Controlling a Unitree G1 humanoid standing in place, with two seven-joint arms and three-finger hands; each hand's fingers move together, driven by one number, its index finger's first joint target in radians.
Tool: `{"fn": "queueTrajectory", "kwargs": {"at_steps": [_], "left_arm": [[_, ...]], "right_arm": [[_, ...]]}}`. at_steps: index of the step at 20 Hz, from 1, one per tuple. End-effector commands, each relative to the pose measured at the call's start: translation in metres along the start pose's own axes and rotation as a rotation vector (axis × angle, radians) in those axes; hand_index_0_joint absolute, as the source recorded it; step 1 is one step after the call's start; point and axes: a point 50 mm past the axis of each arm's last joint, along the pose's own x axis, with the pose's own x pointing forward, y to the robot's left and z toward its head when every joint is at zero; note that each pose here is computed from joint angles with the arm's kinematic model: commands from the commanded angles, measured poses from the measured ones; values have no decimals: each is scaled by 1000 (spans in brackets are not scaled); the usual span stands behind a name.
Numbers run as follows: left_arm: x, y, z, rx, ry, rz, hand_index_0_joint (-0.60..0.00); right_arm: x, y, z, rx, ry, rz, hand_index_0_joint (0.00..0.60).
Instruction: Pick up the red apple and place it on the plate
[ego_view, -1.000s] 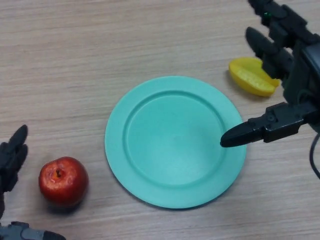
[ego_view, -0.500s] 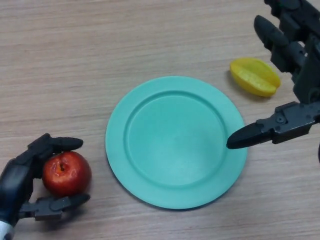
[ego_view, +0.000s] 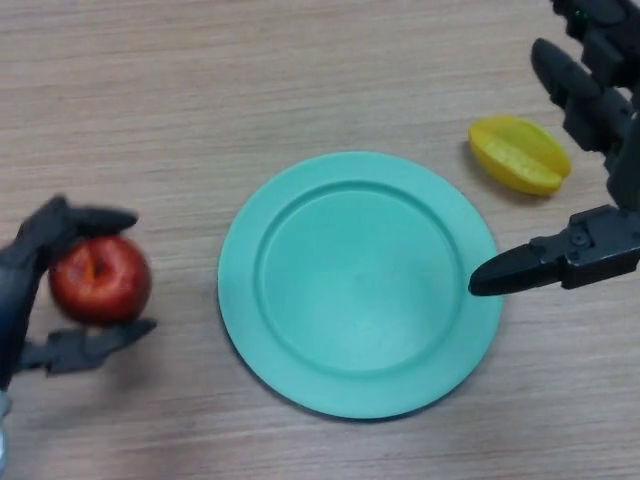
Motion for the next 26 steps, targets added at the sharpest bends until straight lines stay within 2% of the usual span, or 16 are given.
{"fn": "queueTrajectory", "kwargs": {"at_steps": [1,6,7,8,10,11,12,13,15,18,21,22,23,24,25,26], "left_arm": [[20,1,42,-45,-147,-67,-600],[48,-32,56,-102,-168,-175,-600],[53,-48,56,0,-193,-233,-600],[55,-54,54,50,-198,-258,-600],[56,-52,59,-77,-222,-231,-600],[56,-52,59,-86,-222,-232,-450],[56,-53,59,-92,-222,-233,-350],[56,-53,59,-93,-227,-232,-200],[58,-54,63,-27,-254,-216,0],[57,-39,82,-47,-290,-233,0],[45,-10,116,-193,-366,-161,0],[42,-7,120,-196,-379,-156,0],[37,7,127,-216,-400,-124,0],[35,12,127,-227,-395,-109,0],[32,30,131,-331,-369,-75,0],[31,36,131,-359,-364,-63,0]], "right_arm": [[-11,-13,31,-70,-206,-68,0],[-17,-21,29,-74,-196,-83,0],[-20,-25,29,-82,-181,-88,0],[-20,-26,29,-87,-179,-89,0],[-24,-32,27,-97,-179,-98,0],[-25,-33,27,-97,-178,-99,0],[-25,-33,27,-97,-177,-100,0],[-27,-35,27,-98,-175,-102,0],[-28,-40,26,-99,-164,-103,0],[-25,-45,26,-105,-167,-112,0],[-20,-46,27,-118,-184,-93,0],[-20,-46,27,-119,-190,-92,0],[-19,-48,26,-132,-197,-96,0],[-19,-49,25,-137,-199,-101,0],[-17,-51,22,-155,-202,-109,0],[-17,-51,21,-161,-205,-112,0]]}}
